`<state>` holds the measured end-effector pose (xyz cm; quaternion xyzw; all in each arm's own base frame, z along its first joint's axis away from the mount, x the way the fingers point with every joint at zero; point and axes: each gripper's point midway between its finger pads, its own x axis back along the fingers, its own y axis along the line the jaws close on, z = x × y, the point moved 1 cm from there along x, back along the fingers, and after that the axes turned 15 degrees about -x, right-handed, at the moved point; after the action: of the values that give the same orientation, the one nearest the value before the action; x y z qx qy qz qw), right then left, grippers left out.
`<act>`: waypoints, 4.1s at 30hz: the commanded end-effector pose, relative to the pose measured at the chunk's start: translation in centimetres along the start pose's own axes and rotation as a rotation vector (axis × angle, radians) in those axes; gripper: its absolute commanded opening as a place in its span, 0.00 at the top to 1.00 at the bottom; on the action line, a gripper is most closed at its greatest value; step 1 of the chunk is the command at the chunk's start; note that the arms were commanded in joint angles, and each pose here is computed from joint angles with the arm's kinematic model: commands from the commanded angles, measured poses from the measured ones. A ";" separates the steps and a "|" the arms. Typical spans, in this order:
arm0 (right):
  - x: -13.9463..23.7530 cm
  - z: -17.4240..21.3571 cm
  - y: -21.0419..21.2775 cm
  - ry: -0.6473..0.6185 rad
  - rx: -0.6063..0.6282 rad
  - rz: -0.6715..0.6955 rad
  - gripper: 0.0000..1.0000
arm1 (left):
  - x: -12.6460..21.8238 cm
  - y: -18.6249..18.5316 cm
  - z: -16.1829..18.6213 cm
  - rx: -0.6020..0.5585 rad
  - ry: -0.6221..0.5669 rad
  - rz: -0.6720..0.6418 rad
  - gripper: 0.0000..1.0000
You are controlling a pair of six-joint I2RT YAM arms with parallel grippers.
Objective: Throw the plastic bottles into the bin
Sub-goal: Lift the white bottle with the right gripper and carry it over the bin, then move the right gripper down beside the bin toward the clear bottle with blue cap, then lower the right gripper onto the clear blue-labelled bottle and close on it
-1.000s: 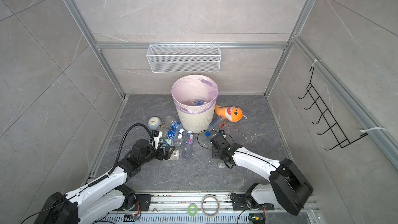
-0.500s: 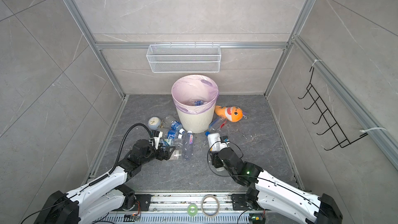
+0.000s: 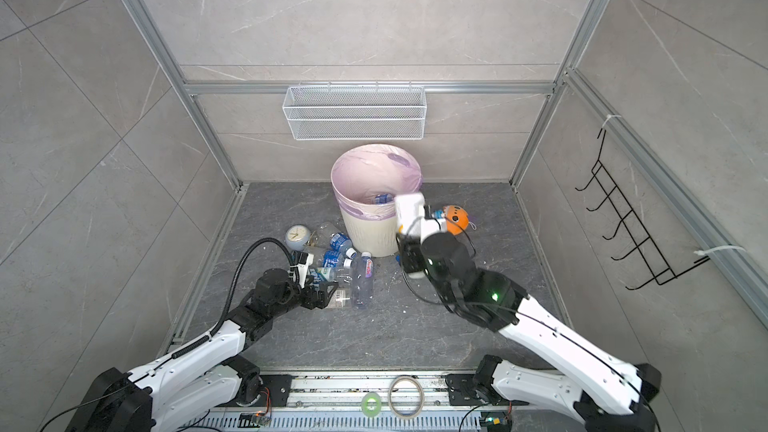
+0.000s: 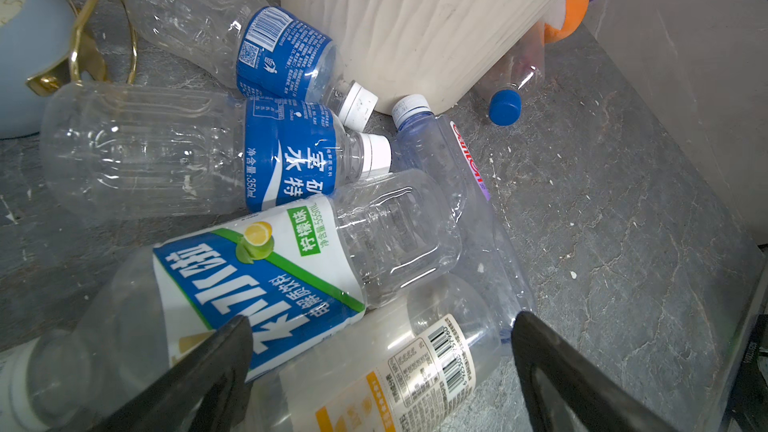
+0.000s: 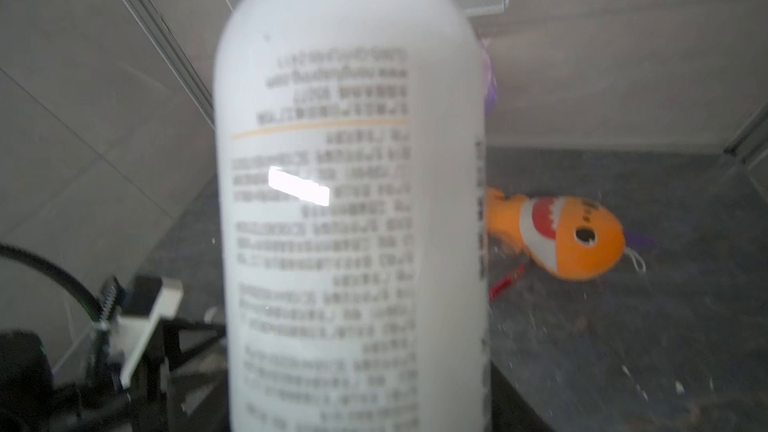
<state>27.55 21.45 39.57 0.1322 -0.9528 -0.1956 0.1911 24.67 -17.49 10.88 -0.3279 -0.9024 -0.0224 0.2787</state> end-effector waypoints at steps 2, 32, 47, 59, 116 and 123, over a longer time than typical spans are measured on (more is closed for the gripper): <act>-5.2 -6.7 2.0 0.006 0.038 0.069 0.32 | 0.3 -0.3 -2.7 -0.036 -0.075 0.011 0.01; -5.0 -1.3 -6.4 0.089 -0.010 0.237 0.01 | 0.8 -0.1 -2.8 -0.048 -0.082 -0.012 0.01; -6.0 8.2 -11.5 0.241 -0.082 0.343 0.01 | 0.7 -0.3 -2.8 -0.048 -0.082 0.005 0.01; -7.7 11.9 -14.5 0.338 -0.199 0.391 0.01 | 0.6 -0.5 -2.9 -0.046 -0.084 0.017 0.01; -21.3 17.1 -23.9 0.556 -0.667 0.483 0.01 | 0.3 -0.4 -2.9 -0.050 -0.074 0.016 0.01; -21.3 18.0 -24.7 0.588 -0.629 0.524 0.01 | 0.3 -0.4 -2.9 -0.051 -0.073 0.015 0.01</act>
<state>43.70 12.65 7.68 -0.1153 -0.7558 -0.3896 0.5135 24.77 -17.53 11.14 -0.3287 -0.9032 -0.0245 0.2749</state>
